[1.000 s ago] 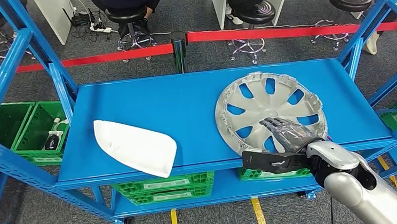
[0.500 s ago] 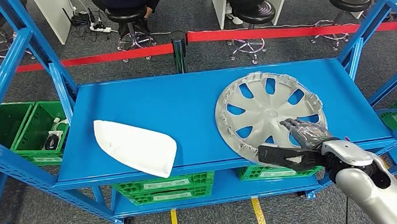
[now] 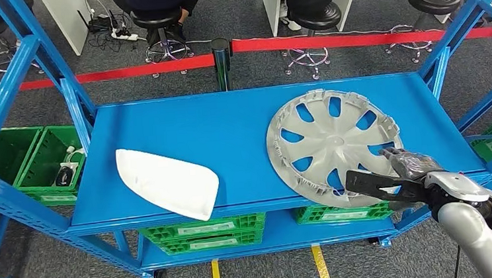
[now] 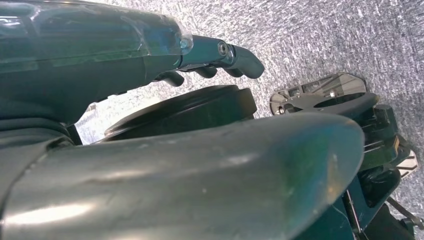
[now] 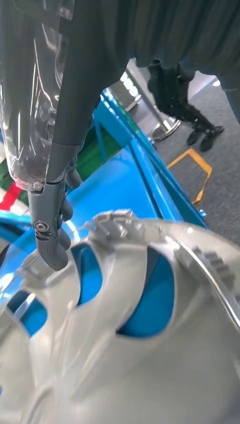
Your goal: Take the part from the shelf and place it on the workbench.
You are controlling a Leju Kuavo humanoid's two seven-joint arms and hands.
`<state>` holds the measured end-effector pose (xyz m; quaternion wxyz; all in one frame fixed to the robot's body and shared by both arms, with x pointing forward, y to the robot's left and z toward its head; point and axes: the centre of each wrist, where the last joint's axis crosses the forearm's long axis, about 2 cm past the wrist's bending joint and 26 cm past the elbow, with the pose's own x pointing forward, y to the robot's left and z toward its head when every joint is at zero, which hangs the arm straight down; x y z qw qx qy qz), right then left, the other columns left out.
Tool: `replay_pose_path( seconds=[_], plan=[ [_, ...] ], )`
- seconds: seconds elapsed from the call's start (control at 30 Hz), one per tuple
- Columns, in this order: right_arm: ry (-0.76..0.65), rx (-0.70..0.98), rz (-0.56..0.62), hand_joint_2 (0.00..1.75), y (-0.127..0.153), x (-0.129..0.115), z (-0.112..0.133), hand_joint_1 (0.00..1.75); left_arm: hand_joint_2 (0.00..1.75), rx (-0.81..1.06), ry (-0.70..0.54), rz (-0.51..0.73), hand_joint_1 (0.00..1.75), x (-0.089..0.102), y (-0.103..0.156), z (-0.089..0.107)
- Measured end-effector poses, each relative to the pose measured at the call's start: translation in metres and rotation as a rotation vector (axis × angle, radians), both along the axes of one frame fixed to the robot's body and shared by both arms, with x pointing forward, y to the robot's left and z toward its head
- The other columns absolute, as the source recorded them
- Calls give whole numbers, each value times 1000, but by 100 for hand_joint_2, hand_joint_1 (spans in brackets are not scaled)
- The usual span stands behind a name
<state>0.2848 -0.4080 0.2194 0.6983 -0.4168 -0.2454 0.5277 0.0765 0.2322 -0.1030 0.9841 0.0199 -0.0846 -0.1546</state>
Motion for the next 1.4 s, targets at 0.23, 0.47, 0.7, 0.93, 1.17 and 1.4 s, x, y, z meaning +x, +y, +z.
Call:
replay_pose_path(
  seconds=[0.23,0.47,0.7,0.93,1.17,1.4],
  plan=[
    [-1,70,-29,175,-6,-3,-5,0,0,1,-1,-7,0,0,0,0],
    [-39,172,-25,175,-2,-2,-8,0,0,1,-2,-9,0,0,0,0],
    [-123,354,-12,175,8,2,-3,0,0,0,-6,-11,0,0,-1,0],
    [-119,362,31,175,13,3,-3,0,0,-1,-6,-11,0,0,-1,0],
    [-64,311,70,175,14,1,-8,0,0,-6,-5,-12,0,0,-2,0],
    [7,251,97,175,13,-2,-17,0,0,-9,-2,-12,0,0,-4,0]
  ],
)
